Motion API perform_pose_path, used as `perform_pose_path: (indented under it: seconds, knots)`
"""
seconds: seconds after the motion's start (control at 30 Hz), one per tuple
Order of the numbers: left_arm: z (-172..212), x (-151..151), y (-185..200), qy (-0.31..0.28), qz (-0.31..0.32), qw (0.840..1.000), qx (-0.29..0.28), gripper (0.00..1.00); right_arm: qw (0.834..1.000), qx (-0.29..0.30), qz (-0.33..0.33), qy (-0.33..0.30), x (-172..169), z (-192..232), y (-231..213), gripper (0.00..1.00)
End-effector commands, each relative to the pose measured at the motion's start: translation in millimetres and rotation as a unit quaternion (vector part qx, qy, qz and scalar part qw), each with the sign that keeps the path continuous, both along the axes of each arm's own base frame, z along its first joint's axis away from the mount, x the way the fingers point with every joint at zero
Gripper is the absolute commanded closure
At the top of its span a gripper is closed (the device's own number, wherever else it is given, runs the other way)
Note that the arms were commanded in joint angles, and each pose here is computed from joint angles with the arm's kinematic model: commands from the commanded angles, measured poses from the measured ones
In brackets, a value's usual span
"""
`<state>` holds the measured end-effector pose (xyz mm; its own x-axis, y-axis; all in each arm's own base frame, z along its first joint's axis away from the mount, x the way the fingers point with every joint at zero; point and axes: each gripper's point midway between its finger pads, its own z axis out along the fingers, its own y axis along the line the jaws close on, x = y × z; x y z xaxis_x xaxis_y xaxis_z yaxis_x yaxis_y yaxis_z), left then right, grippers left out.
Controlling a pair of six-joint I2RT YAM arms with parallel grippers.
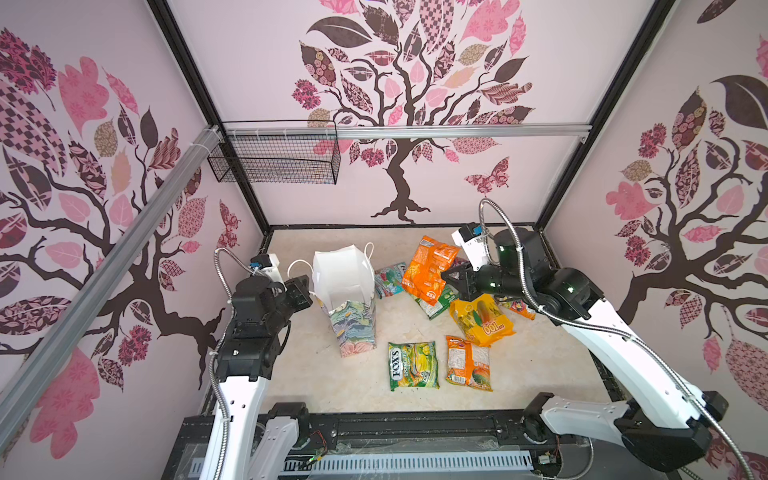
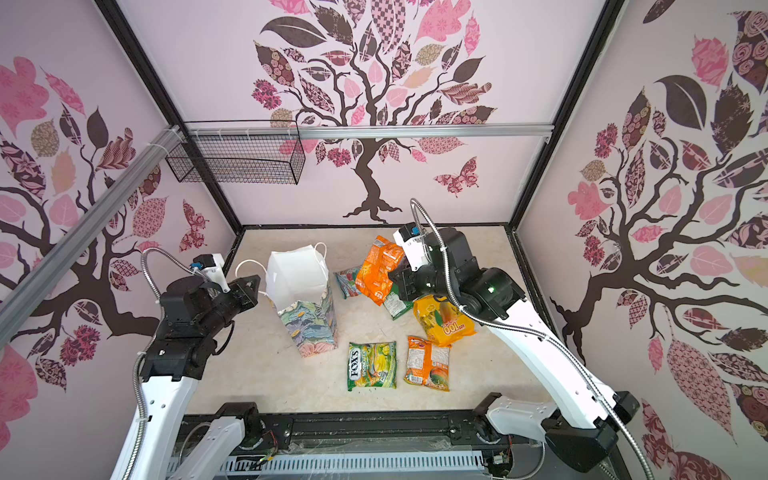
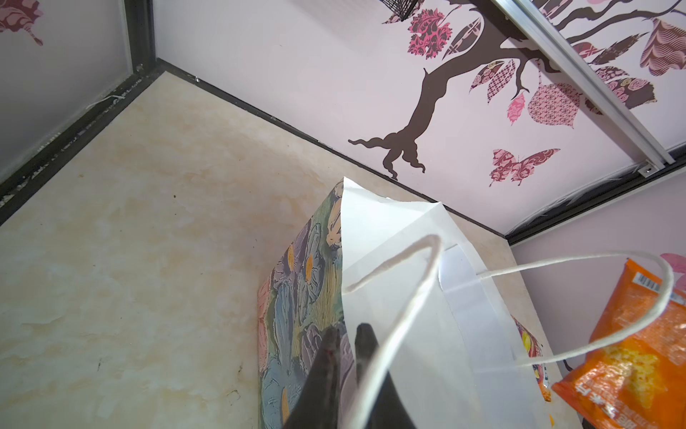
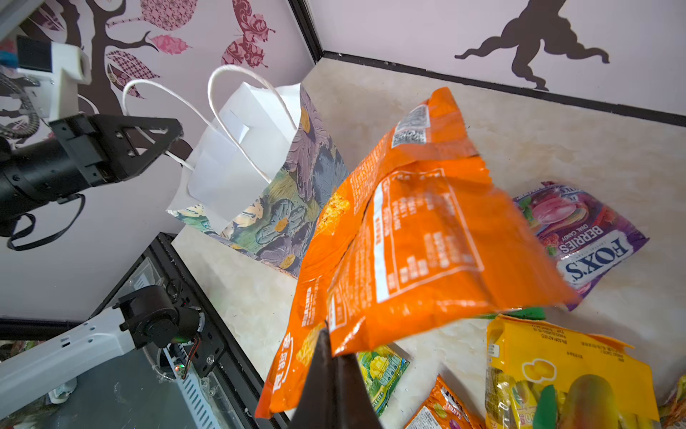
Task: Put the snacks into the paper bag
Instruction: 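Carry the orange chip bag with the right gripper over the paper bag opening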
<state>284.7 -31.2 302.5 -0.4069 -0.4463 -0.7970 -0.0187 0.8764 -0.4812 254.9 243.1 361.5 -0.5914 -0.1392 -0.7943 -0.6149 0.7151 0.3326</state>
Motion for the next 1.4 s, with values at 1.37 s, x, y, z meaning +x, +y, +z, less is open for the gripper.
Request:
perform_pose_path:
  seconds: [1.37]
  knots:
    - [-3.0, -2.1, -7.9, -0.012, -0.022, 1.0, 0.0, 0.94, 0.981, -0.124, -0.011, -0.146, -9.3, 72.1, 150.2, 1.0]
